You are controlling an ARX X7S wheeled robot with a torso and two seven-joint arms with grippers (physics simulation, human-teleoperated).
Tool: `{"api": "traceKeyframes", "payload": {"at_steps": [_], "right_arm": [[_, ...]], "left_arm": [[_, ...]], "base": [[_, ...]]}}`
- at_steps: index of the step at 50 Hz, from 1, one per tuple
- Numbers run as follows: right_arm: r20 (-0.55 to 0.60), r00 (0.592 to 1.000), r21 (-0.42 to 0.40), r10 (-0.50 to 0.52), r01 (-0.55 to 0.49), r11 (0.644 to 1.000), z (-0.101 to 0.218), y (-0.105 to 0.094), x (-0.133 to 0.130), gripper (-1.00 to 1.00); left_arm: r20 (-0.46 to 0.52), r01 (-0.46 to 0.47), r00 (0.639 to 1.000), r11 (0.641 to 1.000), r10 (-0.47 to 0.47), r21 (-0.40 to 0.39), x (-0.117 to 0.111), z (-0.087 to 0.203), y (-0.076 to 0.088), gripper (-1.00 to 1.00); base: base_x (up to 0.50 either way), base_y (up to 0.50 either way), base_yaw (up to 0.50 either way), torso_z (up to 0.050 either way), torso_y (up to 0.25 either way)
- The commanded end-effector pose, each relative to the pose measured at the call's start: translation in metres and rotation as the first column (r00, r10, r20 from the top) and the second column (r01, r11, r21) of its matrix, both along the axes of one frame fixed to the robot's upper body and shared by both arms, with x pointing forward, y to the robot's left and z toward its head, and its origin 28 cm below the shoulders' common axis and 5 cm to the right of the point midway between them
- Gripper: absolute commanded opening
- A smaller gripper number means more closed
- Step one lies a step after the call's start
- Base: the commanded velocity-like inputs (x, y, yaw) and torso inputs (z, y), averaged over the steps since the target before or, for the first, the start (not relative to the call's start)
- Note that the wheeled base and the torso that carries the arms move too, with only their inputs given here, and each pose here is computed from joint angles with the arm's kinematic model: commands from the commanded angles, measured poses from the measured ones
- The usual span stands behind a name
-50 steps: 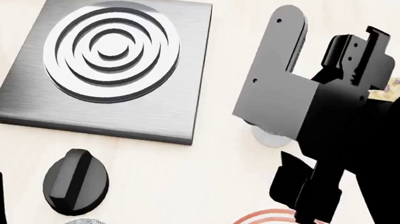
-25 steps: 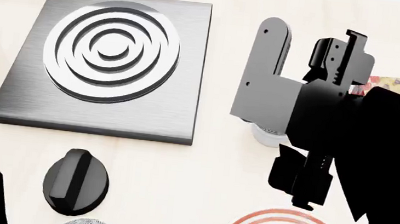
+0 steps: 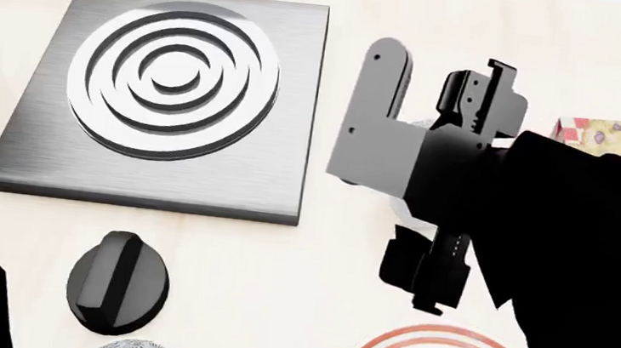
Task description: Pick the akita bowl on the ramekin and place it on the plate.
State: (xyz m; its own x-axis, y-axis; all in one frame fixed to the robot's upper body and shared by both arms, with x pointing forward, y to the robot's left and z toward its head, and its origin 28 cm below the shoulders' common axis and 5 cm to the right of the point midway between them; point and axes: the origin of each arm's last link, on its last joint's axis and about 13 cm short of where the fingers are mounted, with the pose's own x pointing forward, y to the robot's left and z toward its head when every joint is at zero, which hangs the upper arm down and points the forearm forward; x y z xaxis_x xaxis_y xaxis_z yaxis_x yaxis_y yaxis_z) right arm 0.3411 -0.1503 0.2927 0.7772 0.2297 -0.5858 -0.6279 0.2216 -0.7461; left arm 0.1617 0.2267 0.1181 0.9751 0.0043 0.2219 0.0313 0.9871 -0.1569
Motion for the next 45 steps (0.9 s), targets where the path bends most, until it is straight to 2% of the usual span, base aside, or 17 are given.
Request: {"api": "traceKeyframes", "payload": {"at_steps": [1, 45], "right_arm": [[-0.014, 1.000, 0.018, -0.005, 0.005, 1.000, -0.013, 0.004, 0.014, 1.00], [-0.019, 0.997, 0.015, -0.076, 0.077, 0.997, -0.050, -0.001, 0.046, 1.00]], "left_arm": [[-0.001, 0.004, 1.000, 1.000, -0.004, -0.001, -0.001, 0.000, 0.000, 1.00], [-0.012, -0.006, 1.000, 1.000, 0.006, -0.015, 0.002, -0.001, 0.002, 1.00]], "base": [[0.00, 0.00, 0.00, 0.000, 0.000], [0.00, 0.00, 0.00, 0.000, 0.000]]}}
